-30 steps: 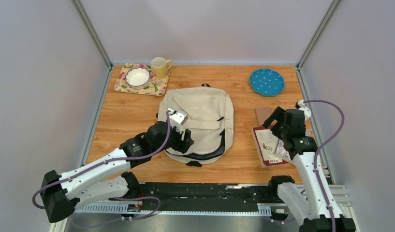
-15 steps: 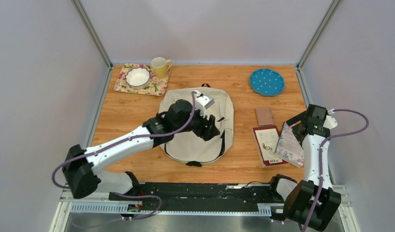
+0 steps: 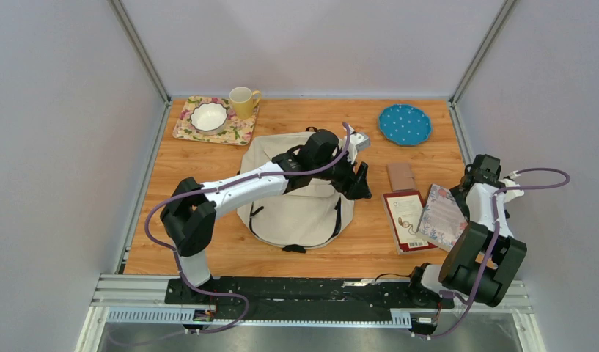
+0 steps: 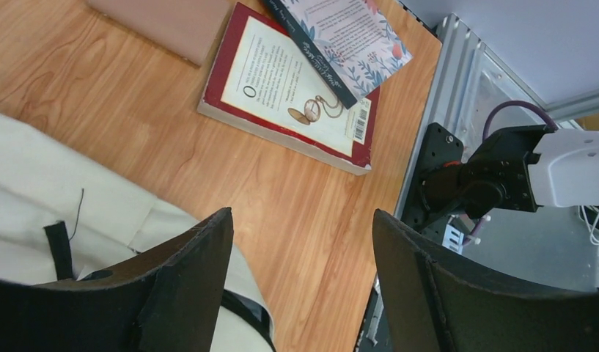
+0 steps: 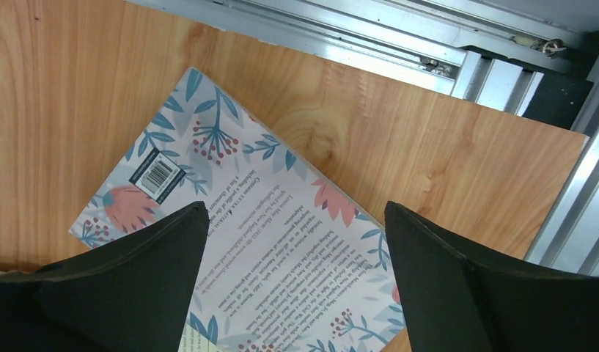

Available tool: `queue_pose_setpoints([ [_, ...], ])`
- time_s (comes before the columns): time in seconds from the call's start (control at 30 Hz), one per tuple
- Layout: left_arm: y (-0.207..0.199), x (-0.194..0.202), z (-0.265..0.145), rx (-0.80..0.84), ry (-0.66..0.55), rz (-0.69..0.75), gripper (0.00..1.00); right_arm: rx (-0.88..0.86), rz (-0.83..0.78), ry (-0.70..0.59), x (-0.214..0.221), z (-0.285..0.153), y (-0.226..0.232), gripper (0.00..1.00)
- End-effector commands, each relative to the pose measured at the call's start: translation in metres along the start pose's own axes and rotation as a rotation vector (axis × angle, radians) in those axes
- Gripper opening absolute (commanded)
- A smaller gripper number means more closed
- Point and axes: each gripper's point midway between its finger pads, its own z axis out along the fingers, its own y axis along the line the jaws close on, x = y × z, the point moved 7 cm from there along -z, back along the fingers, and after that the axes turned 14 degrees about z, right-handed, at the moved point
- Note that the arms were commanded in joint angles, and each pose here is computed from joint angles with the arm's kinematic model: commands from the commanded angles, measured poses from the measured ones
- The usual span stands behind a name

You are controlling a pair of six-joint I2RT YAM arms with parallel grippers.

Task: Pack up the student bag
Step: Pick up the book from the center of the board.

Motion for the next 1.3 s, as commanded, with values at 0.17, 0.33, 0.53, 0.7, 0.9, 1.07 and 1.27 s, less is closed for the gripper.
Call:
queue_pose_setpoints([
  [0.17, 0.001, -0.005, 0.029, 0.092, -0.011, -0.007, 0.78, -0.029, 0.012, 0.137, 0.007, 0.045, 0.014, 0.94],
  [0.33, 0.002, -0.002, 0.036, 0.102, -0.004, -0.011, 0.78, -0.119, -0.03, 0.296, 0.034, 0.053, 0.017, 0.89],
  [0.53, 0.009, -0.001, 0.046, 0.077, -0.002, 0.001, 0.79, -0.252, -0.118, 0.384, 0.062, 0.032, 0.013, 0.8],
  [0.7, 0.016, 0.005, 0.06, 0.076, 0.011, -0.022, 0.79, -0.315, -0.163, 0.389, 0.071, 0.015, -0.005, 0.67],
  [0.9, 0.022, 0.011, 0.087, 0.112, 0.011, -0.089, 0.79, -0.409, -0.172, 0.418, 0.081, -0.008, -0.022, 0.66],
  [1.07, 0.023, 0.022, 0.122, 0.156, 0.045, -0.163, 0.8, -0.485, -0.171, 0.472, 0.087, -0.02, -0.023, 0.66],
  [1.27, 0.023, 0.05, 0.148, 0.206, 0.11, -0.293, 0.8, -0.549, -0.171, 0.522, 0.092, -0.028, -0.022, 0.67],
])
